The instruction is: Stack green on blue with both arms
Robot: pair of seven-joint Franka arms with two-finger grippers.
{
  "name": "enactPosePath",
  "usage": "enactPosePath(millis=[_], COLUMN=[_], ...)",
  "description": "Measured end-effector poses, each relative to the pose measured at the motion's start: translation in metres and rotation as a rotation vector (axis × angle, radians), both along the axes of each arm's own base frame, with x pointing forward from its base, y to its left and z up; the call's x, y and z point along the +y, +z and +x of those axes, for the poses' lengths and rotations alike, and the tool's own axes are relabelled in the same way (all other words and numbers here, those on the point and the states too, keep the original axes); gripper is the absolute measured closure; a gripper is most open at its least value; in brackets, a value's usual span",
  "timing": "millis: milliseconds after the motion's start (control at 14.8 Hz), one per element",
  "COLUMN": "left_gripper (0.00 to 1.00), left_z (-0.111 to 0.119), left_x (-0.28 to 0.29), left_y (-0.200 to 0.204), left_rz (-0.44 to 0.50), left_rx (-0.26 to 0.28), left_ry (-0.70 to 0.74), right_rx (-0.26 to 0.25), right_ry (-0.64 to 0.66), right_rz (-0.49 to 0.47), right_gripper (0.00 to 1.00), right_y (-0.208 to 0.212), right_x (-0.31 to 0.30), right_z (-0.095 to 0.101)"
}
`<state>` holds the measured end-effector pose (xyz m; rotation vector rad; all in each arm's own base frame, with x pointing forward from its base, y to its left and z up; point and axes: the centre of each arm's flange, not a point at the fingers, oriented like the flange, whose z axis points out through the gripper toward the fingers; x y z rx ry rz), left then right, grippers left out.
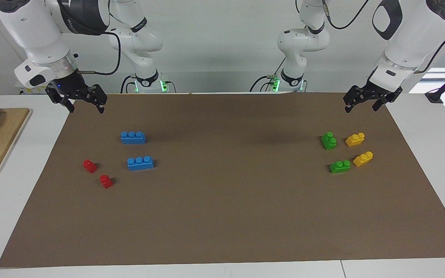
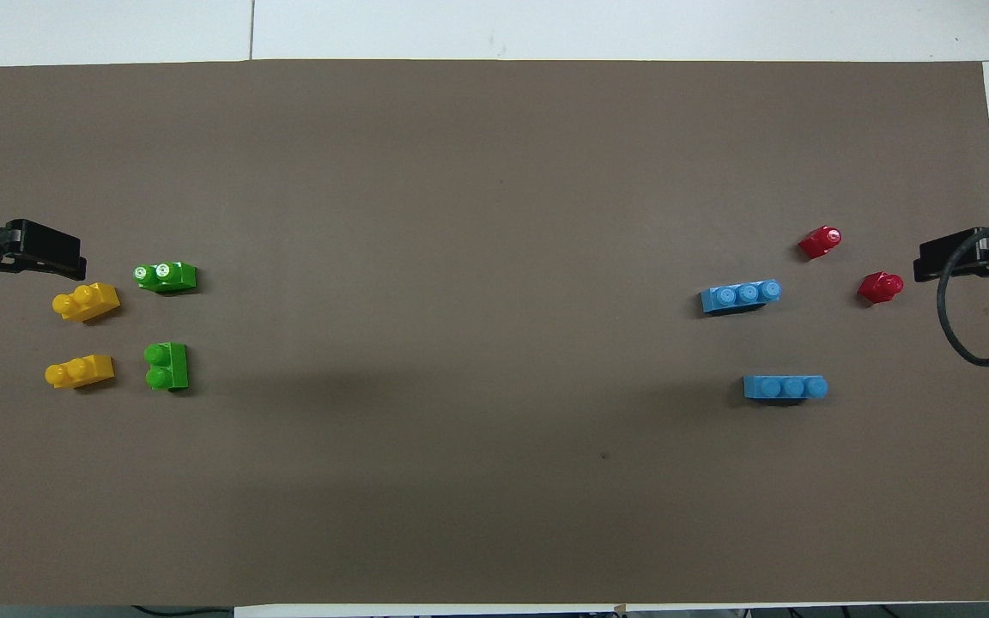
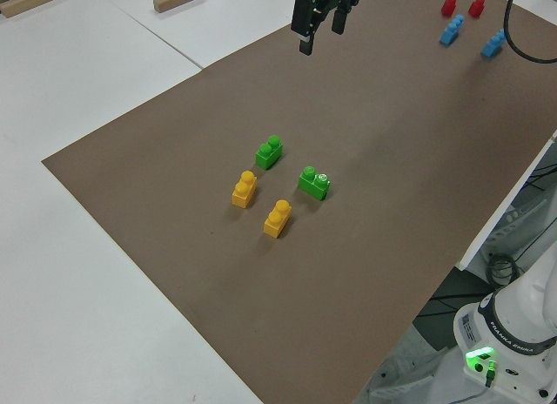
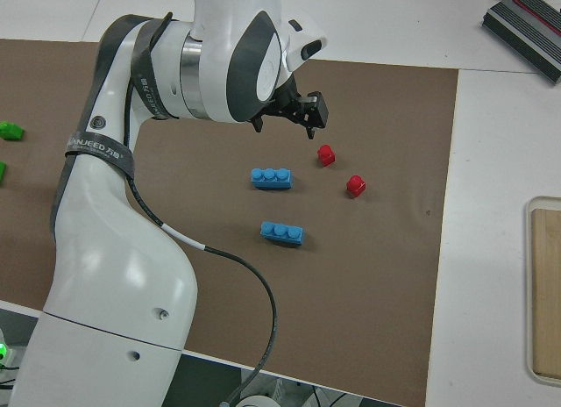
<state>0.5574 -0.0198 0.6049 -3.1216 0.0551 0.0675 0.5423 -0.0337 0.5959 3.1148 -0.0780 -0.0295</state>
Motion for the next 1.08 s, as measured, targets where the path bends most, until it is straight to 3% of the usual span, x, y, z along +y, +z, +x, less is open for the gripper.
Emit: enactPosePath(millis=[877, 1079], left_gripper=[0.00, 0.00], left_z=[0.0006, 0.0006], left_x=[0.0024, 0.0046], left_y=[-0.0016, -0.0017], left_rz=[0.000, 0.000], left_rx=[0.000, 0.001], left_ry=[0.004, 0.008], right_rx=[0.000, -0.015], right_ry=[-0.013, -0.193], right_rz=[0.000, -0.003], right_gripper=[0.00, 0.00], right_y=[0.0000, 0.0009], right_x=[-0.0046, -0.0073], right_z=[-0.0003, 0.0007])
